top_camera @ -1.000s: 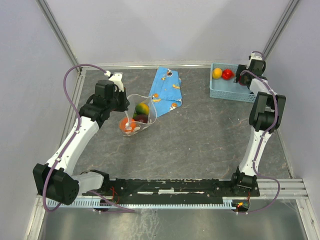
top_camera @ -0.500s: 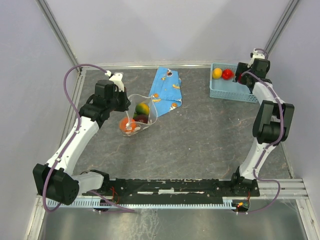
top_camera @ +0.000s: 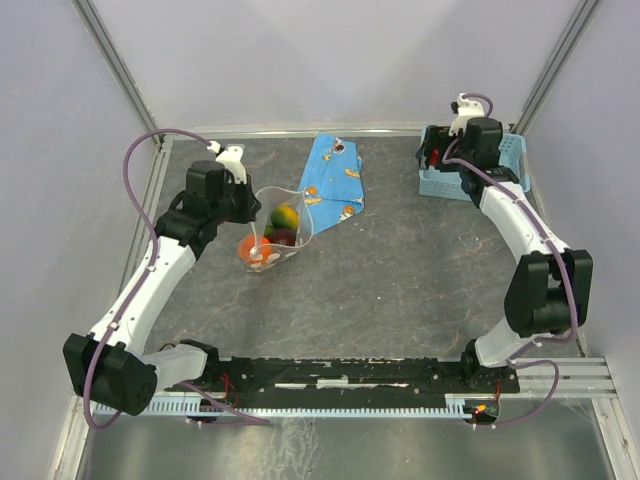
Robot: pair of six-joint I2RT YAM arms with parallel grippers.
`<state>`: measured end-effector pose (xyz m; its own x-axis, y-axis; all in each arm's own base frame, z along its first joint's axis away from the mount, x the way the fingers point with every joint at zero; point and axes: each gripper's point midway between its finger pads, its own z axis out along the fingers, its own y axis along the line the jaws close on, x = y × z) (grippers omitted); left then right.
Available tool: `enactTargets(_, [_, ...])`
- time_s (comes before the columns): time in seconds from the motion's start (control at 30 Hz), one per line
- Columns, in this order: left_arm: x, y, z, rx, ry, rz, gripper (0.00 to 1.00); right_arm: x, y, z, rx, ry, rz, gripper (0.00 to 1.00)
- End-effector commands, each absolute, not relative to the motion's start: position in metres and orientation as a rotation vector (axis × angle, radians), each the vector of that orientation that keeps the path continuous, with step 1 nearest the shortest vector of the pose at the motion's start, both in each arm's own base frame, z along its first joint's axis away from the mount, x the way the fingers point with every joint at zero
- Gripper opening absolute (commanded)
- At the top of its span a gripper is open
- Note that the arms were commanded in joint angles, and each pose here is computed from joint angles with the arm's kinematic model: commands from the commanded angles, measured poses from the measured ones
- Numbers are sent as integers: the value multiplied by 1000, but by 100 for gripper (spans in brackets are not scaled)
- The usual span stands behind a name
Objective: Place the food in the zip-top bag and seal the zipper
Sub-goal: Pick up the fake fruit from the bin, then place the fake fruit in the zipper food storage bag.
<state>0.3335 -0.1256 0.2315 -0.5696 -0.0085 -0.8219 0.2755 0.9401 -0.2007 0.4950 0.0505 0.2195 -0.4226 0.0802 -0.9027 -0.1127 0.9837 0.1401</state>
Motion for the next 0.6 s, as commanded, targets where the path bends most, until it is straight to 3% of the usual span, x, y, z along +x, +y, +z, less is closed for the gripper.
enactTargets(0.0, [337,-128,253,186,2057,-412,3,470,82,260,-76,1916,292,65])
enactTargets(0.57, [335,-133,259,189,2027,-452,3,371,233,322,-399,1758,642,65])
